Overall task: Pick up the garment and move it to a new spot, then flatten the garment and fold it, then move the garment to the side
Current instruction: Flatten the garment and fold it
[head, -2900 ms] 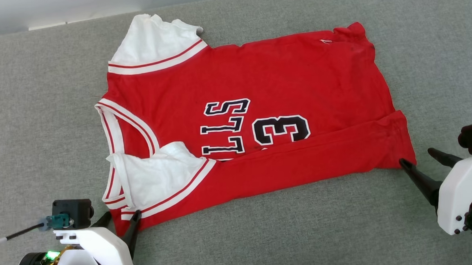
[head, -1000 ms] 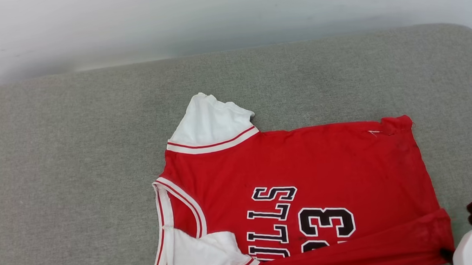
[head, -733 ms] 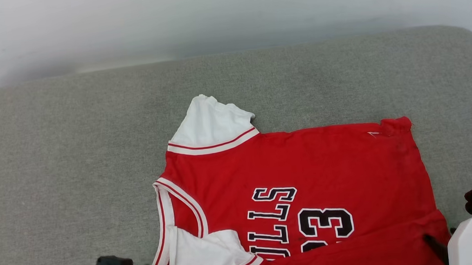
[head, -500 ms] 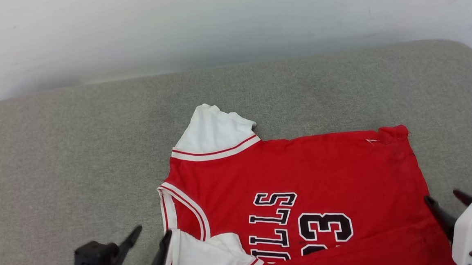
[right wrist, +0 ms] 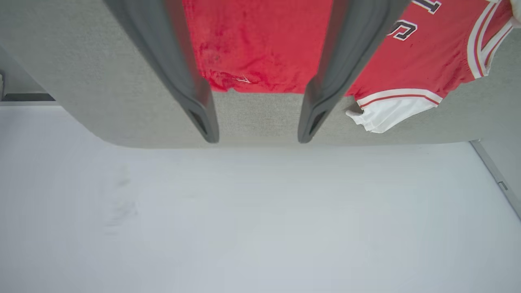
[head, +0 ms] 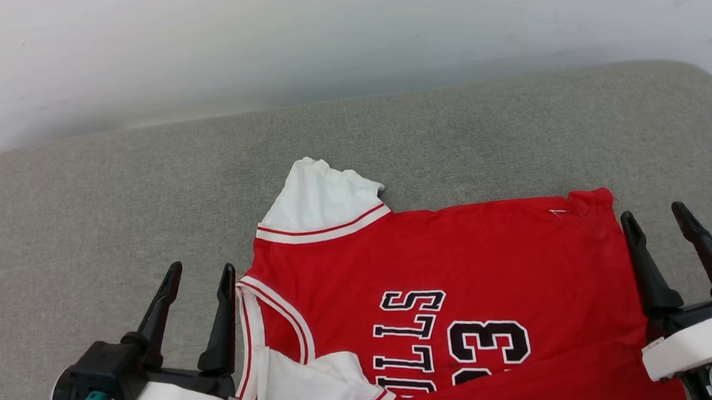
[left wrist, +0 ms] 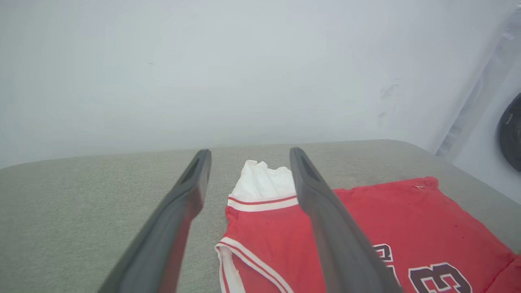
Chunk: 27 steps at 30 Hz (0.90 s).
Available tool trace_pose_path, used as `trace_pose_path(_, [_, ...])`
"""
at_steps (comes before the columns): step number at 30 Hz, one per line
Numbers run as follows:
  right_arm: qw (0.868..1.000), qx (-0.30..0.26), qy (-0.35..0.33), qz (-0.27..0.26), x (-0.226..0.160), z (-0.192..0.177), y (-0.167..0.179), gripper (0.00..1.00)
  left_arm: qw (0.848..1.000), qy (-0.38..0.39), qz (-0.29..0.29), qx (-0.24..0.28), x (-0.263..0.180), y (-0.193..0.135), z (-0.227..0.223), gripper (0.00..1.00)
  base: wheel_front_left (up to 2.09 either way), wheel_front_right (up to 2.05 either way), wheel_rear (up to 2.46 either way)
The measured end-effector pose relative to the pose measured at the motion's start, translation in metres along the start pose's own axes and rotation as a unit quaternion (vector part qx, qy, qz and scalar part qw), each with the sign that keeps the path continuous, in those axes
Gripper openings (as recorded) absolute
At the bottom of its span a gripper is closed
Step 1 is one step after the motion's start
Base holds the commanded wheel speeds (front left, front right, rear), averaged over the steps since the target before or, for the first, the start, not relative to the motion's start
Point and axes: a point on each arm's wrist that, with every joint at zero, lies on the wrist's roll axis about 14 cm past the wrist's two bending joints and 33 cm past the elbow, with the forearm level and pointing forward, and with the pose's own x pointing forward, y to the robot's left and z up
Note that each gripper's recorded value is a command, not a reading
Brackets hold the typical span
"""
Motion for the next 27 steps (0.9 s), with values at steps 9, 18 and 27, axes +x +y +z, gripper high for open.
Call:
trace_pose_path(9, [0.998,0.010,-0.053,-0.012,0.003,0.004,-0.004,1.00,0.998,0.020,-0.053,-0.018,0.036,-0.011,-0.020,1.00,0.00,0.00,0.00])
trace_pose_path(18, [0.999,0.000,-0.038,-0.028,0.016,-0.012,-0.016,1.00,0.984,0.096,-0.145,0.038,0.123,-0.009,-0.020,1.00,0.00,0.00,0.00])
trace_pose_path(27, [0.999,0.011,-0.009,-0.053,0.028,-0.041,-0.032,1.00,0.937,0.299,-0.174,0.049,0.199,0.004,-0.076,1.00,0.00,0.00,0.00])
